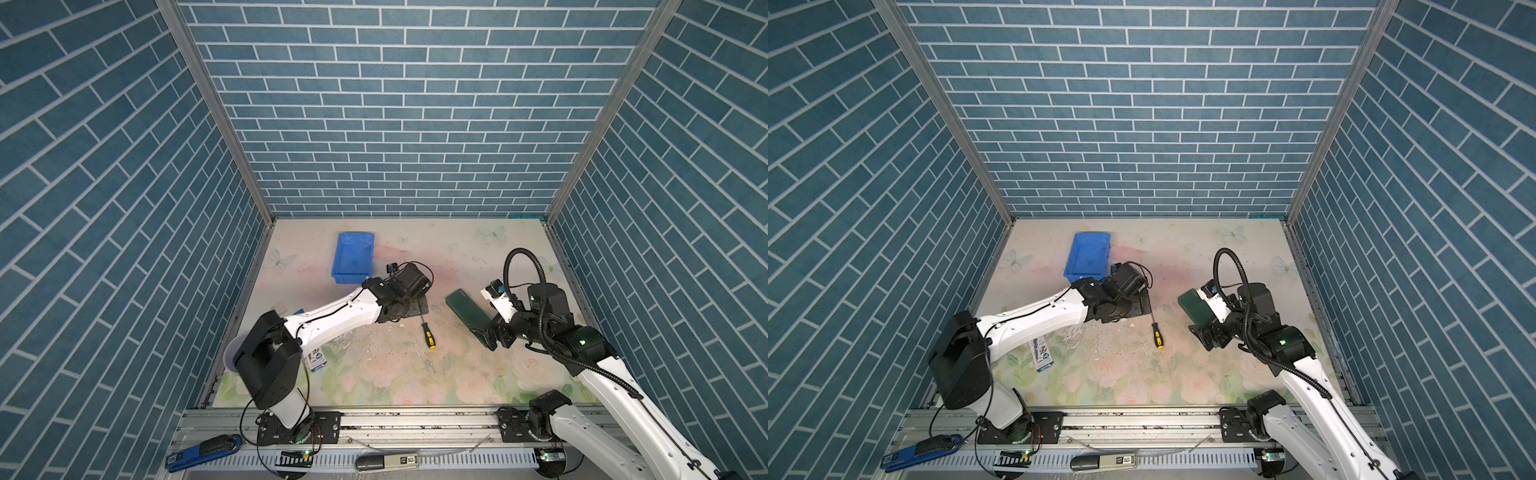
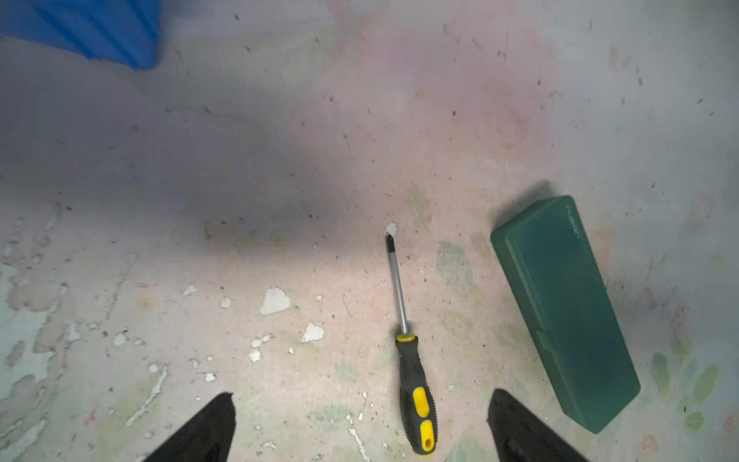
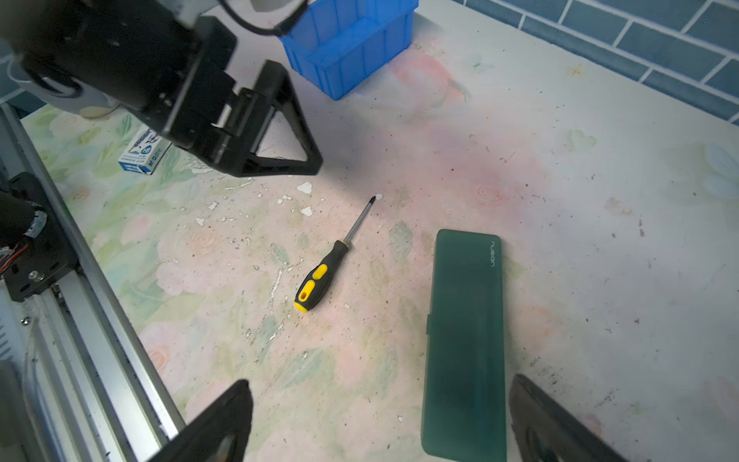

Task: Put the screwdriver in the bin
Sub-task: Pick up the screwdriver from the center of the table.

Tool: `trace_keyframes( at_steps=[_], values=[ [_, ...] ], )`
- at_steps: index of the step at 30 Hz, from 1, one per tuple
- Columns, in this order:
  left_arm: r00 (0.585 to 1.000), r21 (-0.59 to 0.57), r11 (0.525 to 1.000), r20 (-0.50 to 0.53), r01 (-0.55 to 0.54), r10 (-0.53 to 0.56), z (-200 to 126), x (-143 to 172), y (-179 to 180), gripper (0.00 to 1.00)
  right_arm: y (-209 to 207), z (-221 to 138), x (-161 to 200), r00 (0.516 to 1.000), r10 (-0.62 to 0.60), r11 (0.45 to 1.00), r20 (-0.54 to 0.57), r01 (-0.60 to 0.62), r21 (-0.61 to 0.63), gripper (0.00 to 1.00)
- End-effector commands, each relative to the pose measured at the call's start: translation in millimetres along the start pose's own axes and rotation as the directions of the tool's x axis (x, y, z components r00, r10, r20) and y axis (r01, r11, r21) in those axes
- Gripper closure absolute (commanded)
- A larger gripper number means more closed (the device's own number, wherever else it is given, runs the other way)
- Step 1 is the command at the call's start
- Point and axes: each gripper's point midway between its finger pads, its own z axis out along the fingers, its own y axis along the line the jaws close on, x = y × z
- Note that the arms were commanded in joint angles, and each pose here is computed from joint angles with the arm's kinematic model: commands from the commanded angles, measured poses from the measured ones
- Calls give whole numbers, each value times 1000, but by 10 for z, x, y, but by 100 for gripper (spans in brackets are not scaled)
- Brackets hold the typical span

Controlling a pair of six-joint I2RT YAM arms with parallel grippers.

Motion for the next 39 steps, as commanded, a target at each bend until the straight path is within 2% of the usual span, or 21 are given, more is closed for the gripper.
trace_keyframes(
  at_steps=[1,4,9,17,22,39],
  values=[
    [984,-16,998,-173,-55,52,135,284,-64,0,94,-81,-59,998,-68,997,10,69,-37,1],
    [954,-22,992,-276,-125,114,236,428,-159,2,91,-80,-39,998,-67,997,0,67,-35,1],
    [901,-115,970,-407,-214,150,333,622,-113,5,137,-63,-13,999,-54,997,-6,54,-63,1],
    [877,-128,961,-451,-247,165,475,763,-176,21,144,-73,5,999,-48,997,-1,48,-61,1],
    [861,-91,965,-478,-246,175,590,866,-244,31,143,-70,3,999,-46,997,3,47,-60,1],
    [851,-111,962,-498,-251,165,732,947,-174,69,130,-50,-20,1000,-29,998,10,30,-58,1]
  ],
)
